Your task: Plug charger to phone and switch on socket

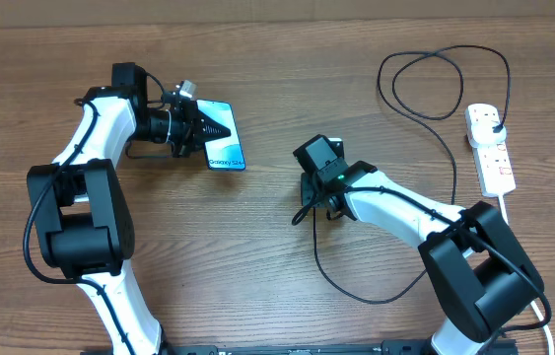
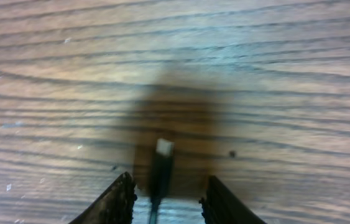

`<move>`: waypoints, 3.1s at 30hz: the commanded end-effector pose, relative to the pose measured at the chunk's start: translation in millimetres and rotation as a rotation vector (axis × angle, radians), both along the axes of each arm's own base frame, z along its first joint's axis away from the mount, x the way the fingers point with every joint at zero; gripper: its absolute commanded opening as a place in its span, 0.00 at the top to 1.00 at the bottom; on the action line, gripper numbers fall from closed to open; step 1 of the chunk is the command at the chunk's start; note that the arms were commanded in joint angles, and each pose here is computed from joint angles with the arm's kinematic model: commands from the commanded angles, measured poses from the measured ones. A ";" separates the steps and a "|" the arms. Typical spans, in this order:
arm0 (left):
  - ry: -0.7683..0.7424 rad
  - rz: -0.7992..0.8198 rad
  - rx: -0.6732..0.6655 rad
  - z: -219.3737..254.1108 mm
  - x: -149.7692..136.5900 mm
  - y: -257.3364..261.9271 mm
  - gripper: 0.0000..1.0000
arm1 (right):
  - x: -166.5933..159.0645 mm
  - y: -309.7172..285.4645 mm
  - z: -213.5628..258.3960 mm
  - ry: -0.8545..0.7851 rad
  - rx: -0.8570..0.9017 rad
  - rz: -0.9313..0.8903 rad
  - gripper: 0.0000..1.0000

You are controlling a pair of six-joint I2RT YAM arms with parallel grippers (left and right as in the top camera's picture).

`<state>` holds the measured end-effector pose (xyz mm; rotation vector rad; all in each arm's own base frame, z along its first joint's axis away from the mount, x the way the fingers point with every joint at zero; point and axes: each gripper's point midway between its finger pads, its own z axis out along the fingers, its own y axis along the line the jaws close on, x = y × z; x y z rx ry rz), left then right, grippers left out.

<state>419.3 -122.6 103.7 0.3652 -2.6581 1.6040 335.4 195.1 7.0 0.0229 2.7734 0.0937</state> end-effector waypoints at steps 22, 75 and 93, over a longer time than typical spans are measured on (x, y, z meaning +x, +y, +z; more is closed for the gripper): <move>0.011 -0.025 -0.021 4.3 -5.8 -12.9 0.96 | -15.3 -1.4 -10.4 0.104 0.064 -0.030 0.72; 0.028 -0.038 -0.015 3.0 -10.5 -16.9 0.96 | -5.9 1.1 -11.5 0.060 0.046 0.017 0.96; -0.267 -0.123 -0.204 77.4 -15.3 -24.0 0.95 | -46.9 63.3 153.7 -0.020 0.643 0.515 0.96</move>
